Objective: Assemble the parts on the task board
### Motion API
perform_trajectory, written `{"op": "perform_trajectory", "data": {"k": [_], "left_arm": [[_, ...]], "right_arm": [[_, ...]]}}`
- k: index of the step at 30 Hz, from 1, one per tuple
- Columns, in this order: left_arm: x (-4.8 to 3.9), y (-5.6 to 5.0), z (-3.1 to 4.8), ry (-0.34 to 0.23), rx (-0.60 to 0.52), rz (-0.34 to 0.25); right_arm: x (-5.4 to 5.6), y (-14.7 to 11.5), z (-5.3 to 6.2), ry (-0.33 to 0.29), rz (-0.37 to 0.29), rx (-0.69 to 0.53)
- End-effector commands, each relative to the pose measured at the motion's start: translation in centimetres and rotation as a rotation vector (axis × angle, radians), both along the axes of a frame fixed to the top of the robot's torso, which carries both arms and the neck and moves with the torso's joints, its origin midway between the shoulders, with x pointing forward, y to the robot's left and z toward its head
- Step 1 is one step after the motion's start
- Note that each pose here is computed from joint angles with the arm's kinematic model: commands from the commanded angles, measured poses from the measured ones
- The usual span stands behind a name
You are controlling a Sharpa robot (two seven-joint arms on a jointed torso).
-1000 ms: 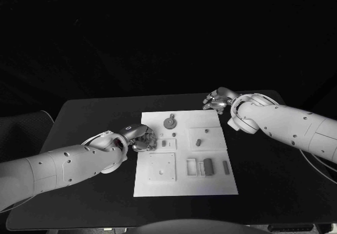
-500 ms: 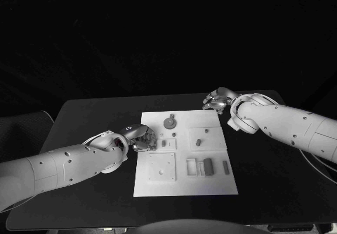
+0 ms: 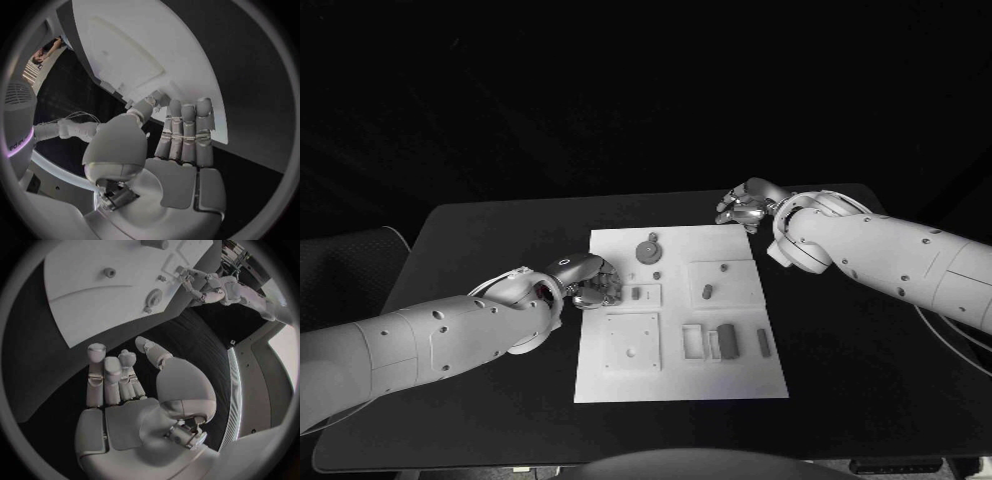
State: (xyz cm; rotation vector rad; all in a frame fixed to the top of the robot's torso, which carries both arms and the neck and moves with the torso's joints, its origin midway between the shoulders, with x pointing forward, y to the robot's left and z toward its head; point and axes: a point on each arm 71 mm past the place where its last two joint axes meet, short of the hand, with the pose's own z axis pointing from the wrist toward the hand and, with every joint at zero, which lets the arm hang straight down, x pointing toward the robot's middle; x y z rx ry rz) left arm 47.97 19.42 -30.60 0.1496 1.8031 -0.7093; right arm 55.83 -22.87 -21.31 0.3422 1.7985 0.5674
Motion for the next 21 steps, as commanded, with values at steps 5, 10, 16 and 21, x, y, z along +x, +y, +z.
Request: {"op": "perform_trajectory", "data": {"k": [5,10,16,21], "left_arm": [[-0.09,-0.22,-0.19,0.026,0.007,-0.009],[-0.11,-0.16,-0.24,0.033,0.01,-0.009],[-0.14,-0.11,-0.3,0.041,0.014,-0.011],[-0.15,-0.01,-0.34,0.047,0.018,-0.009]], "right_arm": [[-0.03,0.14,0.03,-0.004,0.009,0.001],[-0.03,0.08,0.03,-0.004,0.008,0.001],[-0.04,0.05,0.02,-0.002,0.007,0.0],[-0.04,0.03,0.01,-0.001,0.007,-0.001]]}}
